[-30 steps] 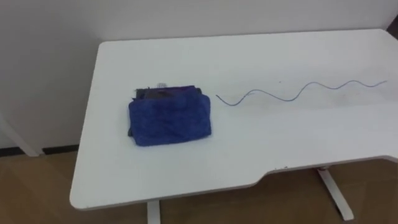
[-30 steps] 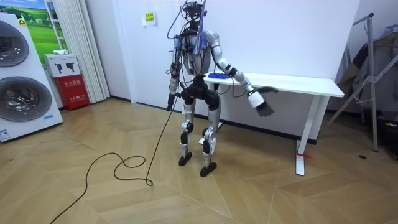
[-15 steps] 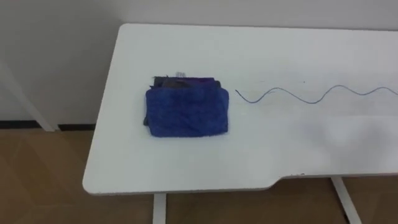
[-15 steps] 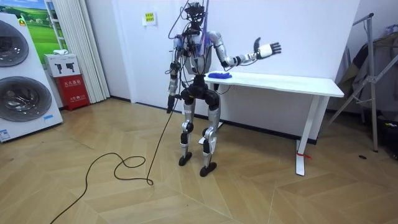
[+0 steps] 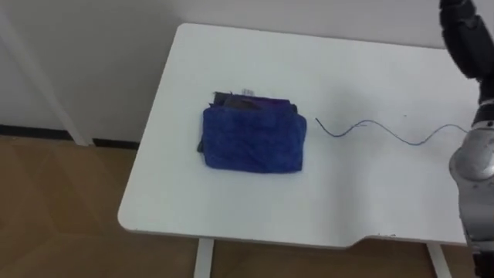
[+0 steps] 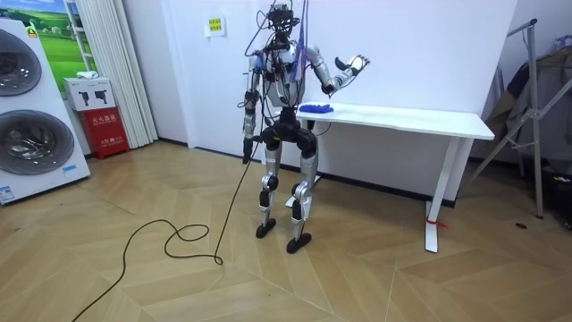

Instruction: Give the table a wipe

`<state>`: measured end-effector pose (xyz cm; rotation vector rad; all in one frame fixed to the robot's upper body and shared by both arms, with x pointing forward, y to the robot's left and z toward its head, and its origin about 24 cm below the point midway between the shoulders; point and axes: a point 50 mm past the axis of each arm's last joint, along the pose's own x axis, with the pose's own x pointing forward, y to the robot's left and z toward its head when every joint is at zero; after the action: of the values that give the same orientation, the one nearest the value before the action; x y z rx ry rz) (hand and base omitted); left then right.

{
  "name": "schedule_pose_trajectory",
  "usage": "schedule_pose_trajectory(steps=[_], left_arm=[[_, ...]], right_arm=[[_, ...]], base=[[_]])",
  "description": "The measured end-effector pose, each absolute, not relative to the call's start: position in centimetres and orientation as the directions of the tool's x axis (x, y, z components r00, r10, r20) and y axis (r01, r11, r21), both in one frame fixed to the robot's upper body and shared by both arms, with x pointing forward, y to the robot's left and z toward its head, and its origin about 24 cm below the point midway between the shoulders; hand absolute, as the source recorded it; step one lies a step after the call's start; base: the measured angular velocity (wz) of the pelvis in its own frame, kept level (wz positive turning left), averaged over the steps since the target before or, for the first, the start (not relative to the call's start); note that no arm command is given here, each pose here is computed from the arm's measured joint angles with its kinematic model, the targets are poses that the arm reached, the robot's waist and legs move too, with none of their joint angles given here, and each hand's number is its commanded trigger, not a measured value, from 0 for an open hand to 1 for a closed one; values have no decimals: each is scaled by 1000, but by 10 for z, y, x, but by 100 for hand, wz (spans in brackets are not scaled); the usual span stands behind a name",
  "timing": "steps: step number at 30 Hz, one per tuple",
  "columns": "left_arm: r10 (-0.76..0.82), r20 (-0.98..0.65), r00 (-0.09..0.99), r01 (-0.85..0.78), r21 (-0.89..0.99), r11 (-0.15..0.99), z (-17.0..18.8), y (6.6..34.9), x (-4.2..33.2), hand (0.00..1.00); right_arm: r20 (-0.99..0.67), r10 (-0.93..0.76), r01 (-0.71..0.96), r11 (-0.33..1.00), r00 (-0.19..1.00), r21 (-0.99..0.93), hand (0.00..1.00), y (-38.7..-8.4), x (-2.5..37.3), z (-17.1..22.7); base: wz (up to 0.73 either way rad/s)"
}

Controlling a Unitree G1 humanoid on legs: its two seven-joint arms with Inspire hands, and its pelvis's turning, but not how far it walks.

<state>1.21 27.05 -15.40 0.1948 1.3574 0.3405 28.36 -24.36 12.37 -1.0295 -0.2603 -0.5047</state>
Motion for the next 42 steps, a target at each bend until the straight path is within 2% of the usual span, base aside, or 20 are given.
schedule_pose_trajectory(steps=[5, 9, 14, 17, 19, 20, 28, 32, 42], left_arm=[[322, -924, 209, -80, 312, 947, -154, 269, 25, 0], [313, -921, 233, -46, 311, 949, -153, 268, 33, 0], [319, -917, 239, 5, 330, 944, -153, 270, 36, 0], [322, -914, 246, 19, 337, 941, -153, 269, 38, 0], [353, -903, 243, 9, 366, 930, -150, 280, 34, 0], [358, -910, 207, 9, 368, 930, -151, 281, 26, 0], [307, -934, 181, 107, 329, 938, -155, 272, 30, 0], [300, -936, 186, 116, 324, 939, -156, 269, 33, 0], [309, -930, 200, 111, 335, 936, -156, 267, 38, 0]], right_arm=[[379, -124, 398, 328, 917, -857, 0, -219, 289, 114], [329, -68, 334, 311, 942, -890, 0, -209, 292, 104], [230, -5, 227, 180, 973, -957, 0, -200, 294, 83], [167, 30, 161, 145, 986, -976, 0, -195, 295, 71], [177, 118, 164, 115, 977, -980, 0, -177, 300, 75], [169, 156, 159, 78, 973, -984, 0, -170, 300, 74], [-22, 138, -24, 12, 990, -1000, 0, -165, 298, 44], [-60, 130, -54, -48, 990, -997, 0, -168, 296, 36], [-80, 137, -69, -79, 987, -994, 0, -169, 276, 21]], base=[[12], [12], [-1], [-32], [-59], [-13], [31], [14], [-1]])
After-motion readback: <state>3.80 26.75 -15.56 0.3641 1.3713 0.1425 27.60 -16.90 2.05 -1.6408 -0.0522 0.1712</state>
